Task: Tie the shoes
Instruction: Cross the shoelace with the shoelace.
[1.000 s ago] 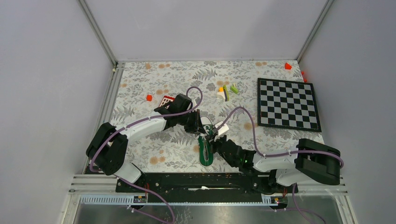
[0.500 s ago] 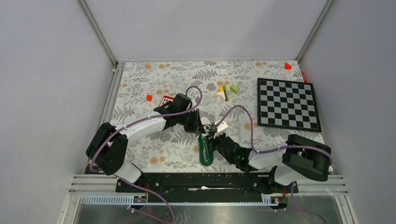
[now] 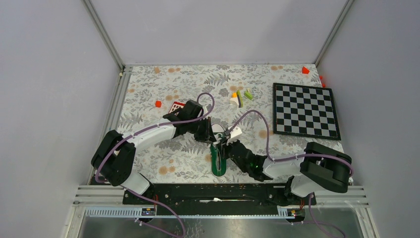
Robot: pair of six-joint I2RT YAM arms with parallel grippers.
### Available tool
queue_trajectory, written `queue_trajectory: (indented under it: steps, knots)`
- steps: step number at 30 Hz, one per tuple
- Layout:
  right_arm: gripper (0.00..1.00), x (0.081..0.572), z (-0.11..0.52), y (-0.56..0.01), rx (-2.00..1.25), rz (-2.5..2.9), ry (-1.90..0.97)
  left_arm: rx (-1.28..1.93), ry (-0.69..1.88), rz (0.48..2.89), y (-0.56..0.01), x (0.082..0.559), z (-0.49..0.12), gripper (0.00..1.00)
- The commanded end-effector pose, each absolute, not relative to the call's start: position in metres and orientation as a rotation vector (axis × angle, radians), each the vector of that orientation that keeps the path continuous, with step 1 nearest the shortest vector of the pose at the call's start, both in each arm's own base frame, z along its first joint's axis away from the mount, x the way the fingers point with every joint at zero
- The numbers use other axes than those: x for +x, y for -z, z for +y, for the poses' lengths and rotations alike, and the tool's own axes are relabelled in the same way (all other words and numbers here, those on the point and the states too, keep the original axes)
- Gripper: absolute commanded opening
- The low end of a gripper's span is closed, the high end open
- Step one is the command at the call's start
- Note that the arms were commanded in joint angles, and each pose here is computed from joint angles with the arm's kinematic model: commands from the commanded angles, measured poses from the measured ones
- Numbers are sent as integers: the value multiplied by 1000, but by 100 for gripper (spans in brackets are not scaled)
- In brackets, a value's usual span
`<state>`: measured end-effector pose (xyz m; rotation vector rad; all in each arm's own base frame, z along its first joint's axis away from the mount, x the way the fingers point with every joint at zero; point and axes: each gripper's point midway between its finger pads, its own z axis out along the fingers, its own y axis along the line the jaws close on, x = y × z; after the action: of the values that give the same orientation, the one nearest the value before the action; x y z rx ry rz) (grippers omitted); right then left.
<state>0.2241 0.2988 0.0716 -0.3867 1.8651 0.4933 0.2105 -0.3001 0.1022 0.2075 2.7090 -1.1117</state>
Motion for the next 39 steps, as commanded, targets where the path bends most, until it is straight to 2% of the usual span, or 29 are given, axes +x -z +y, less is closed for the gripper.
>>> queue_trajectory:
  steps: [1,9,16,17,21,26,31,35,39]
  knots:
    - [40,220,302,-100,-297,1814,-628,260,1190,2643,-117,210,-310,0]
    - [50,206,288,-114,-296,1814,-686,263,1187,2645,-117,212,-310,0]
    - [57,206,272,-110,-304,1832,-616,311,1180,2627,-116,213,-311,0]
    - [56,206,268,-109,-298,1834,-610,325,1175,2623,-115,213,-310,0]
    - [39,202,256,-103,-241,1858,-647,371,1165,2625,-110,212,-309,0]
    - [35,192,265,-95,-192,1913,-776,376,1172,2623,-109,212,-310,0]
    - [21,191,281,-89,-183,1944,-828,378,1186,2621,-111,211,-311,0]
    - [14,194,293,-86,-204,1969,-820,375,1187,2616,-112,210,-310,0]
    - [12,196,297,-85,-200,1961,-827,377,1191,2614,-113,208,-309,0]
